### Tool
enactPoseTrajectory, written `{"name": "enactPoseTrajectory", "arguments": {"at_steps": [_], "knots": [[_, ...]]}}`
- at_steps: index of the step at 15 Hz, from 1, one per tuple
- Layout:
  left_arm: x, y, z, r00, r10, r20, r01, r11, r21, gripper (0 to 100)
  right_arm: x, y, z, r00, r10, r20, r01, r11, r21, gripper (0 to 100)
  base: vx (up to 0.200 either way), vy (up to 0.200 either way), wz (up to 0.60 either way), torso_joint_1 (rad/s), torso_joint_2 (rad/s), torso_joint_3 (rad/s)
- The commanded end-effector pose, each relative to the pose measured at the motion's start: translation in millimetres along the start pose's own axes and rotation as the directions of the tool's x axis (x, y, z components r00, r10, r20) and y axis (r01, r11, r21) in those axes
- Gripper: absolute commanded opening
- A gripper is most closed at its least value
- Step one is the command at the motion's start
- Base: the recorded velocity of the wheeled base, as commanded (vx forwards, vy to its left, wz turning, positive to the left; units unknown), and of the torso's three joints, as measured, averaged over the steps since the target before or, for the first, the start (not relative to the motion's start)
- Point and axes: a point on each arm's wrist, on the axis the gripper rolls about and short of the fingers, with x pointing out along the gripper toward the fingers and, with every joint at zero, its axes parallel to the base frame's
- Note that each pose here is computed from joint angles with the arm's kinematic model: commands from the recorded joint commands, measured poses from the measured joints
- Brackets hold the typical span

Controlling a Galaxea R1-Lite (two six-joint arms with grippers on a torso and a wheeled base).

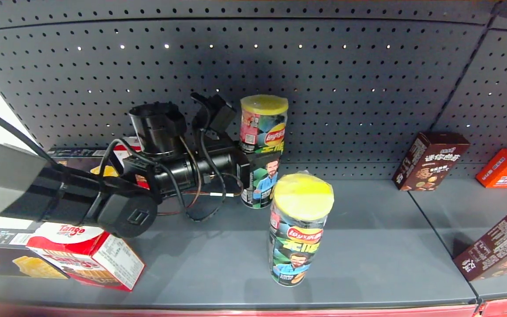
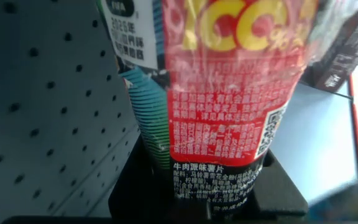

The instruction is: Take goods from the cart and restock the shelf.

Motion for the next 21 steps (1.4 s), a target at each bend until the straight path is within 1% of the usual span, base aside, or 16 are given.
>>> {"name": "enactPoseTrajectory", "arguments": {"at_steps": [1, 6, 12, 13, 14, 16, 17, 20, 21], "knots": [[11, 4.3, -23.8, 1.000, -0.005, -0.029, 0.004, 1.000, -0.021, 0, 0, 0, 0, 1.000, 0.000, -0.002, 0.000, 1.000, 0.001, 100, 0.000, 0.000, 0.00, 0.000, 0.00, 0.000], [23, 11.0, -40.1, 1.000, -0.002, -0.002, 0.002, 1.000, -0.011, 0, 0, 0, 0, 1.000, 0.000, -0.002, 0.000, 1.000, 0.001, 100, 0.000, 0.000, 0.00, 0.000, 0.00, 0.000], [32, 17.3, -49.3, 1.000, 0.003, 0.017, -0.003, 1.000, 0.002, 0, 0, 0, 0, 1.000, 0.000, -0.002, 0.000, 1.000, 0.001, 100, 0.000, 0.000, 0.00, 0.000, 0.00, 0.000], [34, 17.2, -51.6, 1.000, 0.001, 0.017, -0.001, 1.000, 0.002, 0, 0, 0, 0, 1.000, -0.001, -0.002, 0.001, 1.000, 0.000, 100, 0.000, 0.000, 0.00, 0.000, 0.00, 0.000], [37, 16.0, -51.0, 1.000, -0.004, 0.029, 0.004, 1.000, -0.002, 0, 0, 0, 0, 1.000, 0.000, -0.002, 0.000, 1.000, 0.001, 100, 0.000, 0.000, 0.00, 0.000, 0.00, 0.000], [39, 14.0, -49.0, 0.999, -0.006, 0.047, 0.007, 1.000, -0.020, 0, 0, 0, 0, 1.000, 0.000, -0.002, 0.000, 1.000, 0.000, 100, 0.000, 0.000, 0.00, 0.000, 0.00, 0.000], [41, 11.1, -49.2, 0.999, -0.004, 0.052, 0.005, 1.000, -0.024, 0, 0, 0, 0, 1.000, 0.002, -0.002, -0.002, 1.000, 0.000, 100, 0.000, 0.000, 0.00, 0.000, 0.00, 0.000], [42, 10.9, -55.3, 0.999, -0.003, 0.047, 0.004, 1.000, -0.026, 0, 0, 0, 0, 1.000, 0.002, -0.002, -0.002, 1.000, 0.001, 100, 0.000, 0.000, 0.00, 0.000, 0.00, 0.000], [41, 10.3, -56.9, 0.999, 0.002, 0.049, -0.001, 1.000, -0.017, 0, 0, 0, 0, 1.000, 0.000, -0.002, 0.000, 1.000, 0.001, 100, 0.000, 0.000, 0.00, 0.000, 0.00, 0.000]]}}
